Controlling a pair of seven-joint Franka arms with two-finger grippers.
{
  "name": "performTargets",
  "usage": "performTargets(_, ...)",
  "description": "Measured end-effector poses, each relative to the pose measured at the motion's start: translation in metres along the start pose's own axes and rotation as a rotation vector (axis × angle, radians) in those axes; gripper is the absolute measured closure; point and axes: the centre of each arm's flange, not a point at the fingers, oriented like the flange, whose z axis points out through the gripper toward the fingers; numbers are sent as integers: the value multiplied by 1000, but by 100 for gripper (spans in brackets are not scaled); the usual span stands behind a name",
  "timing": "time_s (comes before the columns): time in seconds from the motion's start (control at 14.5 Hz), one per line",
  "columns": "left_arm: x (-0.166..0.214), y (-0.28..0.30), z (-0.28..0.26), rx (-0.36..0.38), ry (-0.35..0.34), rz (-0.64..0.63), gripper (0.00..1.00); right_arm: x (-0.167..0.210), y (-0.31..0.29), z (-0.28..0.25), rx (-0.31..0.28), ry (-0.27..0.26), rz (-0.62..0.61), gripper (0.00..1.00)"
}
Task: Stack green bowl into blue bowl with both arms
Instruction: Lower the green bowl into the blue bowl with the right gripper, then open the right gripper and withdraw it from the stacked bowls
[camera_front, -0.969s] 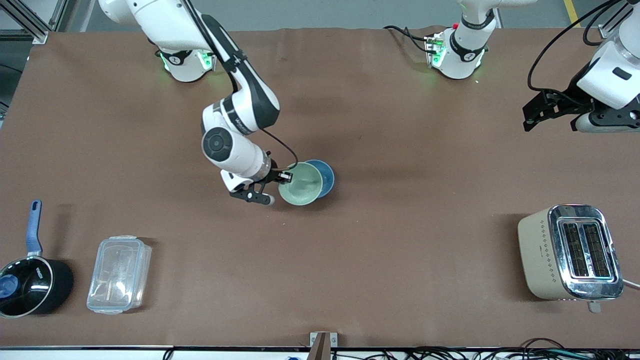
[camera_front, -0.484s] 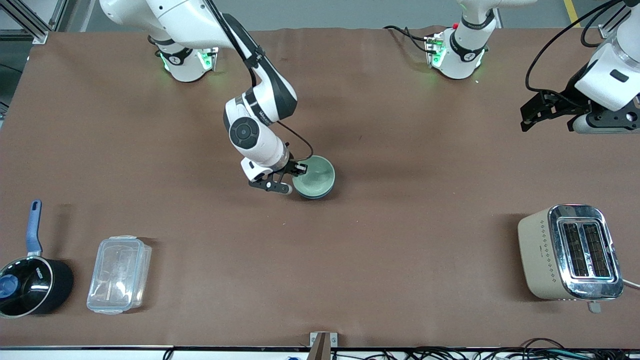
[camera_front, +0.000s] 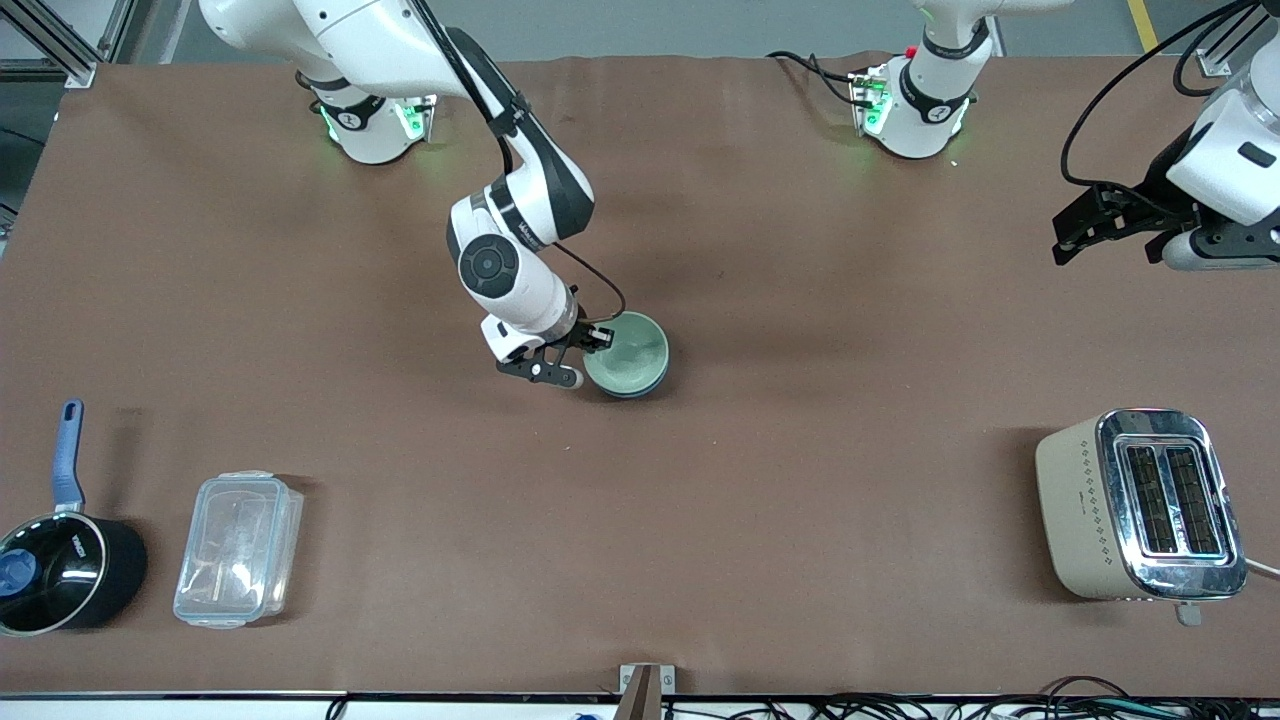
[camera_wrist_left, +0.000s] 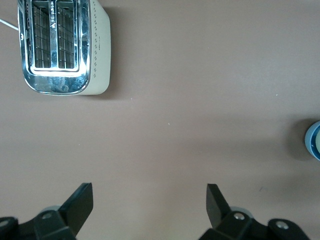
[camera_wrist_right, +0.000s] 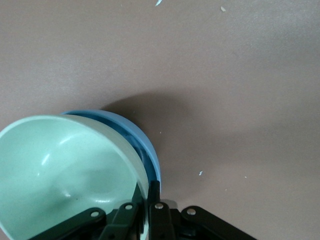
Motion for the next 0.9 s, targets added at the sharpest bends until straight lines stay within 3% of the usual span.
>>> performTargets(0.07, 0, -1, 0, 0, 0, -1, 0, 0, 1, 1, -1, 0, 1, 93)
performTargets(0.21, 0, -1, 0, 0, 0, -1, 0, 1, 2, 1, -3, -1, 3, 80)
performTargets(0.48, 0, -1, 0, 0, -1, 0, 0, 19, 15, -10, -5, 6, 33, 38)
performTargets(0.76, 0, 0, 1, 0, -1, 10, 0, 66, 58, -86, 22, -25, 42, 1)
performTargets(0.9, 0, -1, 1, 0, -2, 31, 0, 95, 93, -137, 57, 13, 52, 0)
